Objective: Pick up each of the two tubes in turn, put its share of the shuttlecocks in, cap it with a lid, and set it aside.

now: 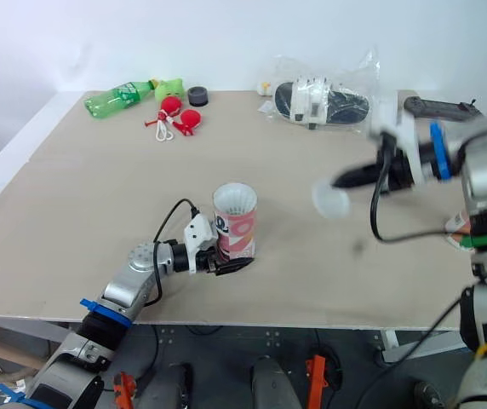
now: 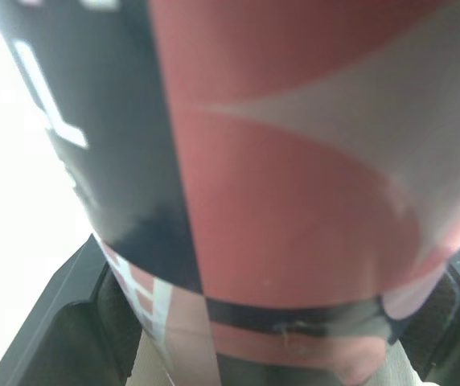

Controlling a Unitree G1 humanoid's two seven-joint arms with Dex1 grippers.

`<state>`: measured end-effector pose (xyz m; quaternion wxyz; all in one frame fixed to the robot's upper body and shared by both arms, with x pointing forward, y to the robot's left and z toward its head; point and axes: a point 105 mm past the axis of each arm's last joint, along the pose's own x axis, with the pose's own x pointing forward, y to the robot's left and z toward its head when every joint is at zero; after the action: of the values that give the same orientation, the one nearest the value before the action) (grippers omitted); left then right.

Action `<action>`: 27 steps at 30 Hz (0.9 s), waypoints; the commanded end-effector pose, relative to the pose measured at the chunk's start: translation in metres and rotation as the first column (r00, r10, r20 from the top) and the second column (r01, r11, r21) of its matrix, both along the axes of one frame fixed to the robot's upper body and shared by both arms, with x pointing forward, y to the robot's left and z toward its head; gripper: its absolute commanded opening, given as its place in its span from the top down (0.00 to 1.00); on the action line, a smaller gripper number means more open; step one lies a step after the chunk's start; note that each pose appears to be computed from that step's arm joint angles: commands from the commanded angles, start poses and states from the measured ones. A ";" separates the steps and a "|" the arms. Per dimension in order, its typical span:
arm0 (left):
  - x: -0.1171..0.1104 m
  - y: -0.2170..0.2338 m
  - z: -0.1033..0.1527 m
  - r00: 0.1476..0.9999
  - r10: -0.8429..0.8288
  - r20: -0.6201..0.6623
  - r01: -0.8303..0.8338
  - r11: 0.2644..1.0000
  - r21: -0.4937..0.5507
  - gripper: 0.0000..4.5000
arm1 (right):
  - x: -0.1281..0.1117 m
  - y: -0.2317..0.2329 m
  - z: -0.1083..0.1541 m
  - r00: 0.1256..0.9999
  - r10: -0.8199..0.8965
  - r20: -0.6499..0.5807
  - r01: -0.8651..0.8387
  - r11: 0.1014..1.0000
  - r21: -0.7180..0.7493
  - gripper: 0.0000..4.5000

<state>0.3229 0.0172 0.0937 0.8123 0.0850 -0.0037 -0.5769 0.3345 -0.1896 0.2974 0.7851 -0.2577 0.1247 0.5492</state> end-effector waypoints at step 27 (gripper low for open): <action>0.007 -0.003 -0.013 0.999 -0.027 0.021 0.025 0.995 0.100 0.19 | -0.006 0.107 0.012 0.935 0.353 0.035 -0.337 0.915 -0.222 0.97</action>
<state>0.3280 0.0091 0.0958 0.7956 0.1184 -0.0146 -0.5940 0.3372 -0.0833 0.2938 0.6640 -0.3622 0.1251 0.6421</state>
